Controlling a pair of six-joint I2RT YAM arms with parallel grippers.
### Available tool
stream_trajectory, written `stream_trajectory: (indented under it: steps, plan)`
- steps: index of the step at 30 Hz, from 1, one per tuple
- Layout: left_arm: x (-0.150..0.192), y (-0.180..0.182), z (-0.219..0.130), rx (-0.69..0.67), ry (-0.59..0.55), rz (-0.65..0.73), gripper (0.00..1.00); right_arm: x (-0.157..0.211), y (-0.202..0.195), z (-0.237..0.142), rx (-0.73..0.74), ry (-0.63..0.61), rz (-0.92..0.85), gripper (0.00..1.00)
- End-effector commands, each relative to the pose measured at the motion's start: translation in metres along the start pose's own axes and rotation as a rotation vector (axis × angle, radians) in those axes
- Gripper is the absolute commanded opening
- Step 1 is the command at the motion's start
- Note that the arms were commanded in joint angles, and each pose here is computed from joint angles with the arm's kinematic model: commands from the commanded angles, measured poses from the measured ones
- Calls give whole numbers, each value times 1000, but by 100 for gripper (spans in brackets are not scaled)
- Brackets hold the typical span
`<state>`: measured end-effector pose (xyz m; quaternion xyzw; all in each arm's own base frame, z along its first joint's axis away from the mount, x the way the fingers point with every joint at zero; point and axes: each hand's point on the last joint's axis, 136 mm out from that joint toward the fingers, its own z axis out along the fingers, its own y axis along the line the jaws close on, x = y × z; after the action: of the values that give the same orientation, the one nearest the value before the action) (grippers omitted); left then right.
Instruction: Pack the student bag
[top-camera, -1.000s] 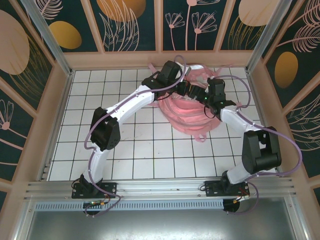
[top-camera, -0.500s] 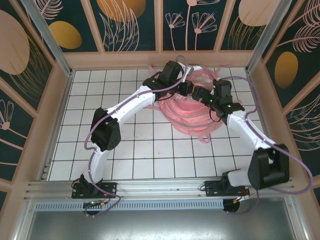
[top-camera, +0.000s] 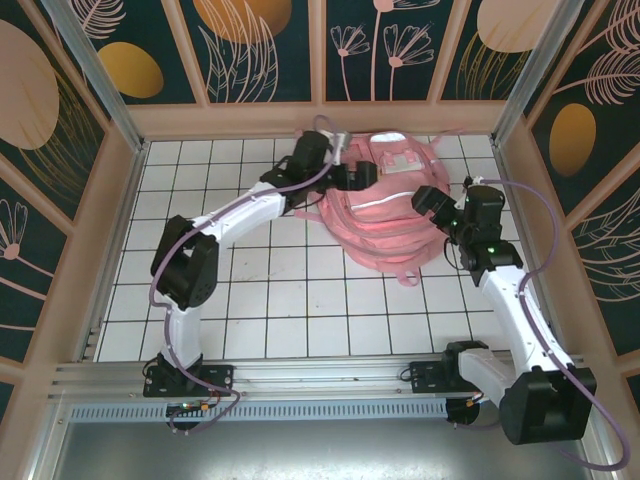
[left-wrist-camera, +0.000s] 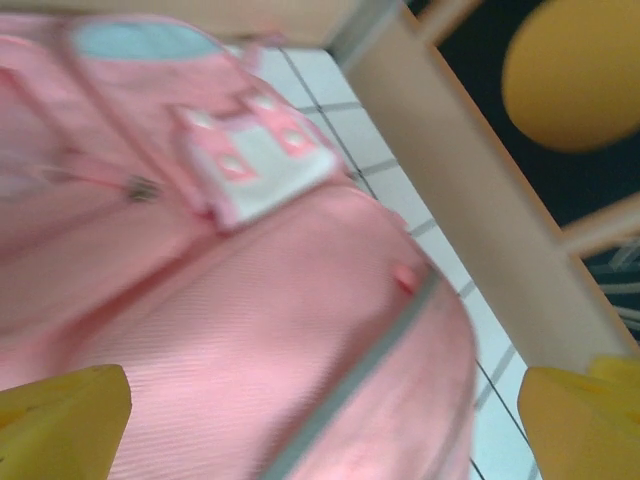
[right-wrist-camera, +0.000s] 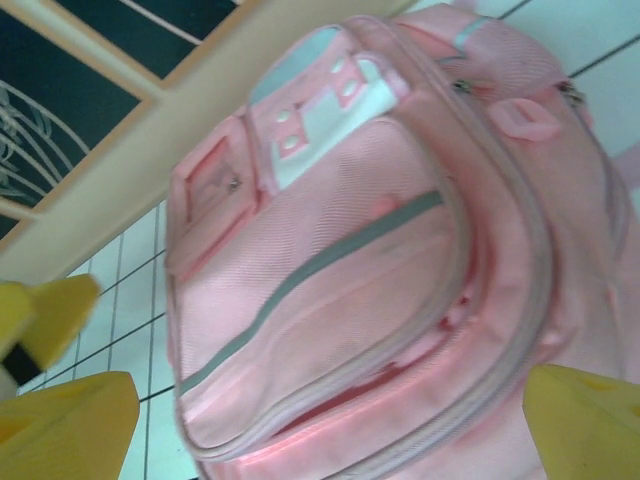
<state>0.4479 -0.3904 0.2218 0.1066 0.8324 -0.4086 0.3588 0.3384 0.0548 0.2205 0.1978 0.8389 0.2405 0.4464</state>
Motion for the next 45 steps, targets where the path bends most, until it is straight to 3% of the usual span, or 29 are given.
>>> stream_trajectory:
  steps: [1, 7, 10, 15, 21, 24, 25, 29, 37, 41, 45]
  plan:
    - [-27, 37, -19, -80, -120, -71, 99, -6, -8, 5, 6, -38, 48, 99]
    - [-6, 114, -17, -210, -140, -202, 99, 7, -38, 28, 84, -11, 112, 99]
    - [4, 125, -3, -178, -129, -244, 97, 9, -48, 38, 90, -6, 141, 99]
    - [17, 130, 25, -91, -107, -297, 81, 12, -61, 48, 112, 1, 151, 98]
    - [31, 146, 53, -90, -58, -319, 51, 18, -70, 60, 131, 28, 138, 97]
    - [39, 152, 54, -105, -43, -311, 17, 21, -73, 67, 130, 41, 128, 96]
    - [42, 152, 52, -106, -37, -311, 0, 20, -72, 70, 127, 43, 123, 96]
    - [53, 145, 32, -98, -35, -327, 0, 14, -67, 82, 105, 53, 104, 95]
    - [84, 88, -24, 1, -78, -410, 0, -9, -42, 128, 17, 80, 74, 92]
    - [101, 65, -28, 24, -79, -438, 0, -22, -30, 150, 16, 103, 33, 90]
    - [112, 53, -19, 69, -93, -509, 0, -36, -29, 152, 119, 124, -10, 90]
